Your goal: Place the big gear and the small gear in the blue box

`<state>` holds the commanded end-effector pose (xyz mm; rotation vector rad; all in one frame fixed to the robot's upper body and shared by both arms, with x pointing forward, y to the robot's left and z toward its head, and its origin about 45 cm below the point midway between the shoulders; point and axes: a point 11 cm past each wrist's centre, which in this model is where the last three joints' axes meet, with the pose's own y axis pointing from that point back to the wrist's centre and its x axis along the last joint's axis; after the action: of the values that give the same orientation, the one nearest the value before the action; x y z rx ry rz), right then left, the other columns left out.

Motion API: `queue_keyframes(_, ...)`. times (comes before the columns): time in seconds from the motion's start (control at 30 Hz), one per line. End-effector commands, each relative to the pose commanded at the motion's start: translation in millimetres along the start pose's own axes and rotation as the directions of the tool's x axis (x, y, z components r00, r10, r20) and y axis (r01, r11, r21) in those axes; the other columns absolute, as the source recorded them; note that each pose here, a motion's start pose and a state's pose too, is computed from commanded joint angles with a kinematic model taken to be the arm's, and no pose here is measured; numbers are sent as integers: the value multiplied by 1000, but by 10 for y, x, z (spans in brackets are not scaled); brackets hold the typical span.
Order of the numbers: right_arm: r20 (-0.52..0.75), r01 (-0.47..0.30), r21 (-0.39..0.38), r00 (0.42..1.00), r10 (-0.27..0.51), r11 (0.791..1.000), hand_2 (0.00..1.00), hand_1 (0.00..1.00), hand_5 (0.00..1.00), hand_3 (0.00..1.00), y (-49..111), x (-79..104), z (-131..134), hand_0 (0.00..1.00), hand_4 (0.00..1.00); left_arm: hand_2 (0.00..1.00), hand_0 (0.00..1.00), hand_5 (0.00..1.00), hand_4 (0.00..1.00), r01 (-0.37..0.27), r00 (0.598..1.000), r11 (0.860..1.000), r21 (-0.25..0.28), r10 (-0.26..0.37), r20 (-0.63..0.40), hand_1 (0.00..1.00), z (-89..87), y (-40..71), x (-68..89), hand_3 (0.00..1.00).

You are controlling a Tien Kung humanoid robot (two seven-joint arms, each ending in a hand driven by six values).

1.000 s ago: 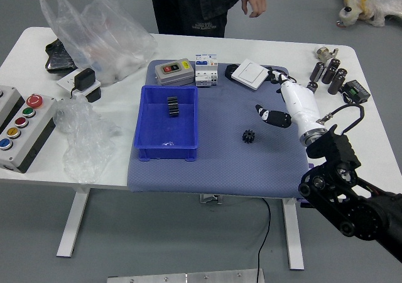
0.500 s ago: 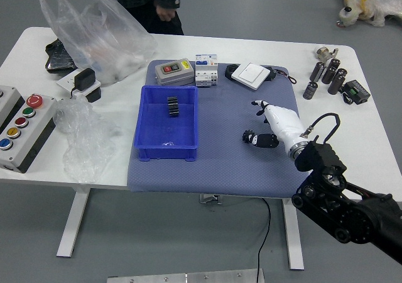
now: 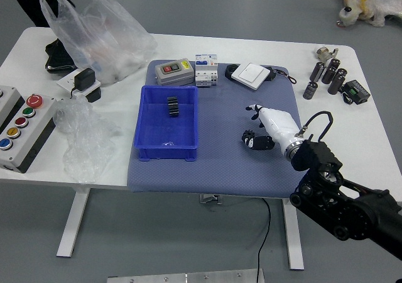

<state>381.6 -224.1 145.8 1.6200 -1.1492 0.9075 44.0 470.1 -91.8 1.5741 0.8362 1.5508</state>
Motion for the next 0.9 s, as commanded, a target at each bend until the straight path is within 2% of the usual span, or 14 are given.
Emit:
queue_keyframes(0.03, -3, 3, 1, 1000, -3, 1000, 679, 555, 256, 796, -6, -5, -4, 399, 815, 501, 619, 274, 692, 0, 1000, 1000, -1, 0, 0, 469, 2, 0, 2, 655)
queue_keyframes(0.2, 1, 25, -4, 1000, -25, 1000, 679, 555, 256, 796, -12, -60, -4, 399, 815, 501, 619, 274, 692, -1, 1000, 1000, -2, 1, 0, 469, 10, 0, 6, 655)
queue_keyframes(0.23, 2, 27, -4, 1000, -27, 1000, 577, 534, 213, 661, -12, -66, -4, 382, 687, 501, 619, 274, 692, -1, 1000, 1000, -2, 1, 0, 470, 10, 0, 7, 655)
queue_keyframes(0.4, 6, 42, -5, 999, -42, 999, 577, 534, 213, 661, -9, -98, -6, 382, 687, 501, 619, 274, 692, -2, 1000, 1000, -3, 2, -1, 470, 14, -1, 17, 655)
queue_keyframes(0.43, 7, 44, -5, 999, -44, 999, 511, 513, 131, 611, -9, -104, -7, 368, 635, 500, 619, 274, 692, -3, 1000, 1000, -5, 3, -2, 470, 18, -1, 19, 655)
queue_keyframes(0.6, 9, 56, -6, 998, -56, 998, 511, 513, 131, 611, -10, -127, -8, 368, 635, 500, 619, 274, 692, -4, 1000, 1000, -9, 4, -5, 470, 34, -1, 32, 655)
queue_keyframes(0.63, 9, 58, -6, 998, -58, 998, 465, 509, 45, 574, -10, -132, -9, 358, 670, 500, 619, 276, 693, -4, 1000, 1000, -9, 4, -5, 470, 36, -2, 33, 654)
queue_keyframes(0.9, 3, 61, -3, 998, -61, 998, 454, 513, 23, 571, -13, -139, -15, 363, 642, 502, 619, 271, 691, -6, 1000, 1000, -12, 5, -8, 471, 40, -2, 39, 656)
